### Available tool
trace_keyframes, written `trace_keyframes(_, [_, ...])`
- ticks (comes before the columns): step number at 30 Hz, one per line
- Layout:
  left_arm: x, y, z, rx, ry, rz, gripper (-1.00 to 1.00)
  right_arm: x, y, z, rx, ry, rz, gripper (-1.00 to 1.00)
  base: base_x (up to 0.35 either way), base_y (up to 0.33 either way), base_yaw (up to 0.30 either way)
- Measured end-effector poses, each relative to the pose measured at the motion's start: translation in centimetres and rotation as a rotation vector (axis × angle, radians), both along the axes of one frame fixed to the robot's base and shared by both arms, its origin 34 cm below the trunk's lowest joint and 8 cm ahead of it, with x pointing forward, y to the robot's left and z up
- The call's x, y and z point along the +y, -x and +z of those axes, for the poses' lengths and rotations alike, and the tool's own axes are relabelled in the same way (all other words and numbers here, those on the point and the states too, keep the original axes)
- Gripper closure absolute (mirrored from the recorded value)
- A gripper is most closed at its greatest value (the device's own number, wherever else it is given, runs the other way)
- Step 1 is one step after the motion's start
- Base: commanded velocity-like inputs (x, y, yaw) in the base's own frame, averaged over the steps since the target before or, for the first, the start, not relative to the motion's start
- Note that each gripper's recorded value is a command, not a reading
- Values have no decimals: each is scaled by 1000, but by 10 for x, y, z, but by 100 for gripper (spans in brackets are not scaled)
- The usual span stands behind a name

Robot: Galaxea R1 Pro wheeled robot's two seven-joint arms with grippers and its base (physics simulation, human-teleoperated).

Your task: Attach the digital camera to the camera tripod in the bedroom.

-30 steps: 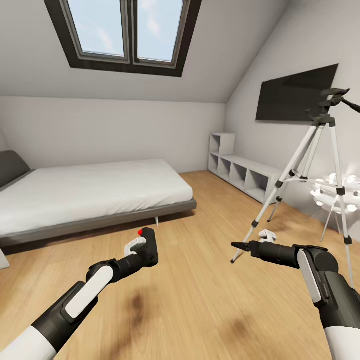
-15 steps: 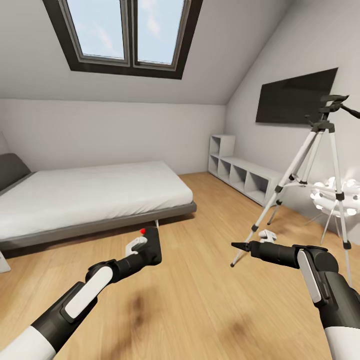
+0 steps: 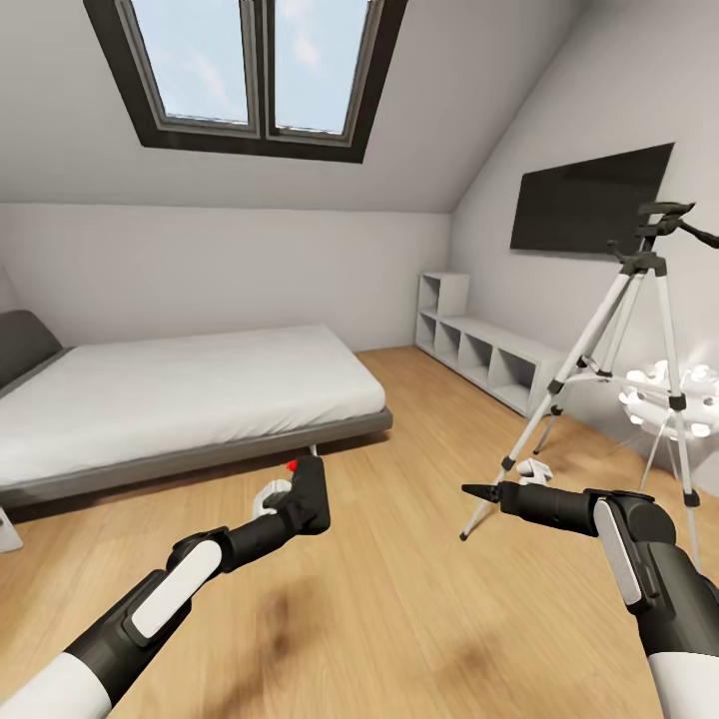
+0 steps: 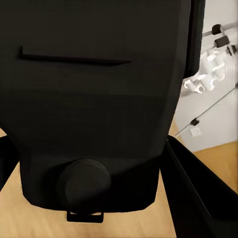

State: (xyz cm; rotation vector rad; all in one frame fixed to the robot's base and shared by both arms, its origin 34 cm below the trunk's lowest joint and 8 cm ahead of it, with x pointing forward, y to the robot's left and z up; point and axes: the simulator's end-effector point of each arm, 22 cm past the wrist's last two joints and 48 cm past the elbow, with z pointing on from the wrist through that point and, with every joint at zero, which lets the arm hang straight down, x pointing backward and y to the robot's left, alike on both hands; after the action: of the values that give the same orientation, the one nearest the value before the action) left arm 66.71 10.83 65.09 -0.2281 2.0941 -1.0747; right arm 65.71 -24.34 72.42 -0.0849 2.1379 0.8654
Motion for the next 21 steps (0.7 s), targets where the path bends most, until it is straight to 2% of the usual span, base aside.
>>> trace_keyframes(21, [-2,-8,45,-2,9,-6,100,1,-9,44,1,-1,0,-100,0,0,0])
